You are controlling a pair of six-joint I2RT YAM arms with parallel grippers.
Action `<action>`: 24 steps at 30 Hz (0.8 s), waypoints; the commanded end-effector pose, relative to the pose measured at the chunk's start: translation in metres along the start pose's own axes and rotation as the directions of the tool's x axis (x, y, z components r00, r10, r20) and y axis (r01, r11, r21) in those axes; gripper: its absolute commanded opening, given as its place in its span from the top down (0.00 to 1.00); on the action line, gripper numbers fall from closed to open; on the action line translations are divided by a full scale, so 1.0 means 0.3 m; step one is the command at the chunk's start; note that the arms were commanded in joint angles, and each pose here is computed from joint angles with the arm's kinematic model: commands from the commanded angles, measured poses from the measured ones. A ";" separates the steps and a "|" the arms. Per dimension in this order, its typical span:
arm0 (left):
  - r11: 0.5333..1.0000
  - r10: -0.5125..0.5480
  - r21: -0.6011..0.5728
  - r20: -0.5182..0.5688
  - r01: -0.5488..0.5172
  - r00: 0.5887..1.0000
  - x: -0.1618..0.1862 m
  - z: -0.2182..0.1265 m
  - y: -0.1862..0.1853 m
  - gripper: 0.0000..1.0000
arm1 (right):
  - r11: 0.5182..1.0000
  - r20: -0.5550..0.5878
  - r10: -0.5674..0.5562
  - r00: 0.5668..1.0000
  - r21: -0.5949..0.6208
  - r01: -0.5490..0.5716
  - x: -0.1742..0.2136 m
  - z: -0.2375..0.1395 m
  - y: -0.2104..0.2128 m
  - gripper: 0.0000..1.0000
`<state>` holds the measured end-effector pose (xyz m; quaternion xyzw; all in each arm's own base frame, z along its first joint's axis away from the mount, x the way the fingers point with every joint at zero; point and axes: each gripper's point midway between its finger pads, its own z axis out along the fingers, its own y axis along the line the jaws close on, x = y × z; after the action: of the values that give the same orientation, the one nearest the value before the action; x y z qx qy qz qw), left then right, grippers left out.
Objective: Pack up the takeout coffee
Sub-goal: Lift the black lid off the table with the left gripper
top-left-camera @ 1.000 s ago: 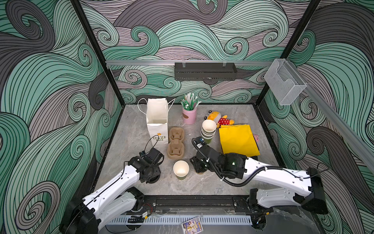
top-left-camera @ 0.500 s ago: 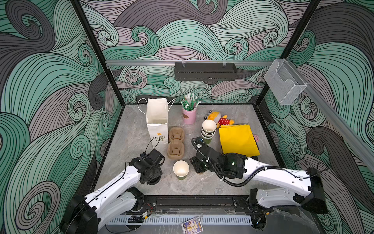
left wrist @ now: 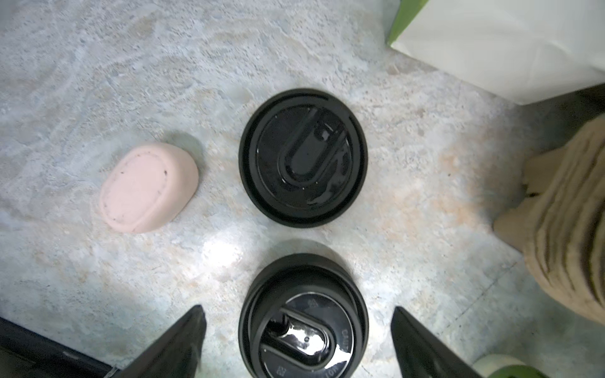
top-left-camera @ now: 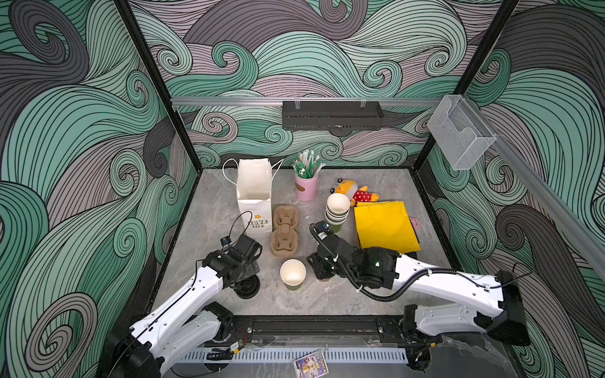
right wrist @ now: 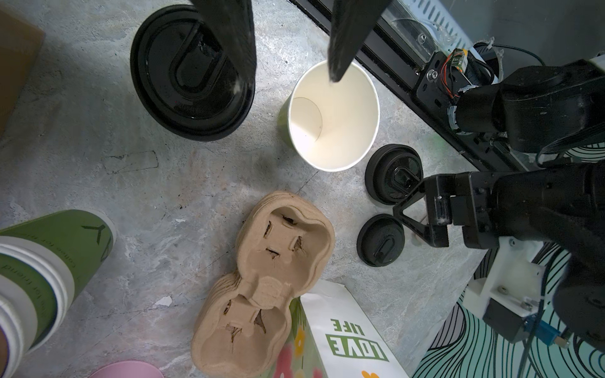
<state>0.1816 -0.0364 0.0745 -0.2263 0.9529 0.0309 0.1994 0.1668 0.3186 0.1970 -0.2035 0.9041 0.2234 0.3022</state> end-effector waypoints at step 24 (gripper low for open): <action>0.988 -0.140 -0.070 -0.069 0.136 0.988 -0.146 0.219 0.024 0.12 | 1.000 0.018 0.005 1.000 -0.011 -0.005 -0.025 -0.041 0.002 0.61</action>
<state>0.2376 -0.0036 0.0315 -0.2934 0.9400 0.0368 0.1703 0.1659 0.3168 0.1974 -0.2053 0.9044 0.2220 0.3012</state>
